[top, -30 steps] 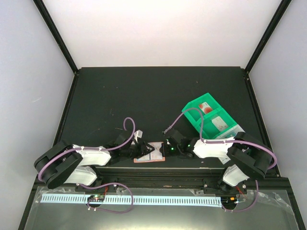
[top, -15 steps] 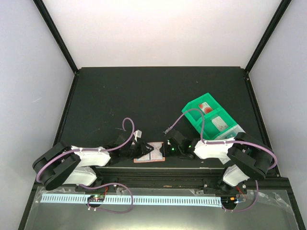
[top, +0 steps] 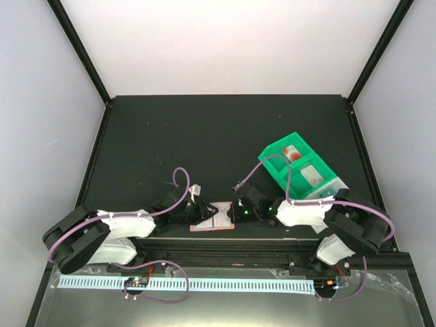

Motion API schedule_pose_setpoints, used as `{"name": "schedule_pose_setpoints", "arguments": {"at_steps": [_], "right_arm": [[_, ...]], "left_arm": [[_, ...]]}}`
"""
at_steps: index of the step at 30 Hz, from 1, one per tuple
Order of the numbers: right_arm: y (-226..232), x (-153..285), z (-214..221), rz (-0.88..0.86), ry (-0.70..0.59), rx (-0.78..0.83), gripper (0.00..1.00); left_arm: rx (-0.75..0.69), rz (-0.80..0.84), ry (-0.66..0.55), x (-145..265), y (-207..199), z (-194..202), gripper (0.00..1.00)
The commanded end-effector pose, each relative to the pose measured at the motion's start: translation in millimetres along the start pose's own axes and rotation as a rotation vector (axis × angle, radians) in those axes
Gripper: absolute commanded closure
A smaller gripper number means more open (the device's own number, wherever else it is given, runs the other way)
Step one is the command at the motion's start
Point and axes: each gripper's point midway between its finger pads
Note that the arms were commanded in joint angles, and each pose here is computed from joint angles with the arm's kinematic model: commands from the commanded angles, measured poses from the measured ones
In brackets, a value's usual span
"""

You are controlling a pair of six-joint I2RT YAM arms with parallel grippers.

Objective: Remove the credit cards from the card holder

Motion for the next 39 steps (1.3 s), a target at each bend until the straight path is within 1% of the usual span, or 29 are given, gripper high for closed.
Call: {"name": "schedule_pose_setpoints", "arguments": {"at_steps": [1, 8, 16, 23, 39], "right_arm": [[-8.5, 4.1, 14.1, 0.031, 0.053, -0.003, 0.94], [-12.8, -2.0, 19.9, 0.044, 0.079, -0.016, 0.95], [-25.1, -4.7, 27.1, 0.07, 0.08, -0.027, 0.96], [-25.6, -5.4, 27.3, 0.07, 0.079, -0.029, 0.96], [-20.6, -1.5, 24.2, 0.053, 0.068, -0.039, 0.98]], "left_arm": [[-0.008, -0.043, -0.021, -0.1, 3.4, -4.2, 0.61], [-0.002, -0.094, 0.004, -5.7, 10.6, -1.7, 0.61], [0.018, -0.094, 0.014, -8.1, 7.4, 1.8, 0.6], [0.048, -0.066, 0.016, -7.5, 0.9, 3.5, 0.57], [0.074, -0.125, 0.004, -7.1, 7.1, 7.6, 0.53]]}}
Point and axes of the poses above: each gripper's point midway between its finger pads, its own x axis back along the fingers, its own y axis along the line the jaws close on, z = x × y
